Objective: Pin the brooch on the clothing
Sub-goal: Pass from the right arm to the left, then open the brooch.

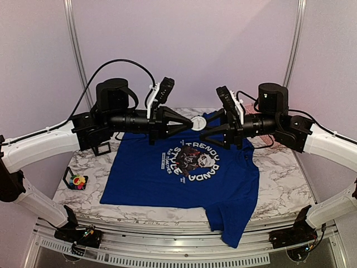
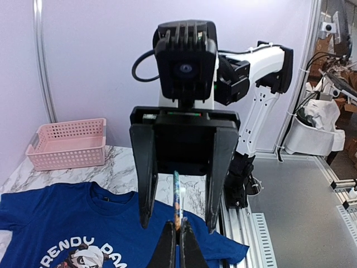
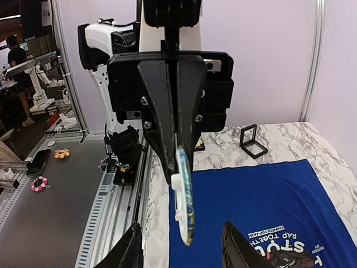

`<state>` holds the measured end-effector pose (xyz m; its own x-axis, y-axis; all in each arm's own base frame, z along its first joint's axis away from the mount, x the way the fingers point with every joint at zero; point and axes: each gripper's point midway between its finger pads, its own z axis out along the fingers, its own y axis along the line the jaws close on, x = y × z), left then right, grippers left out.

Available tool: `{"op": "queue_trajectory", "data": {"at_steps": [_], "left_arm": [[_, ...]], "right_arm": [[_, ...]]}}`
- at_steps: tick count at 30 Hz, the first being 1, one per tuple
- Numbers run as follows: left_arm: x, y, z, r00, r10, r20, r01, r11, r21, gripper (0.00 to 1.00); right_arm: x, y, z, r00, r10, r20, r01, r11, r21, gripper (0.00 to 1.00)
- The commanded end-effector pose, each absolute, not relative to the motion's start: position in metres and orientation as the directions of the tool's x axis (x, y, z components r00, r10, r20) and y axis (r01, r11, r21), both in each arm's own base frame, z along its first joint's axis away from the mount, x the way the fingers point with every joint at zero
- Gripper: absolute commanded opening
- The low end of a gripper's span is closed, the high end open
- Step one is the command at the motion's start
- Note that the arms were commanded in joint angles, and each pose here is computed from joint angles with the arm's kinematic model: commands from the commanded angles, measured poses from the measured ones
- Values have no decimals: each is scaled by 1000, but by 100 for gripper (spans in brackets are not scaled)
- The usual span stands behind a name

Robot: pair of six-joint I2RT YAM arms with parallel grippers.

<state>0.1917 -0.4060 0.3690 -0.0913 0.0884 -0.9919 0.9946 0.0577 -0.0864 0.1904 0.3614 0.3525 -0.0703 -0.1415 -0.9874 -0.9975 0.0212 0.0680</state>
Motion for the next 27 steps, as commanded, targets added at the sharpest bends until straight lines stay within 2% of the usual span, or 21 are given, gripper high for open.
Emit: {"op": "queue_trajectory", "data": {"at_steps": [1,5,11,12,15,27], "left_arm": [[192,-405,376,-53,54,-997,997,66,-50,0],[190,-406,373,-49,65,-997,997,60,-45,0],[186,-405,371,-15,74,-997,998,56,-11,0],[185,-405,372,-12,72,-997,998,54,-9,0],[184,-405,372,-12,72,-997,999,51,-8,0],[176,-405,370,52,76,-996,998,26,54,0]], "right_arm": [[189,364,357,-98,-70,-993,-995,9,98,46],[191,367,360,-108,-44,-993,-994,7,108,43],[193,368,368,-96,-22,-995,-995,9,96,48],[194,369,367,-103,-25,-994,-995,13,102,45],[200,372,365,-111,-30,-993,-993,29,110,27],[206,373,365,-127,-16,-992,-990,58,126,8]]}}
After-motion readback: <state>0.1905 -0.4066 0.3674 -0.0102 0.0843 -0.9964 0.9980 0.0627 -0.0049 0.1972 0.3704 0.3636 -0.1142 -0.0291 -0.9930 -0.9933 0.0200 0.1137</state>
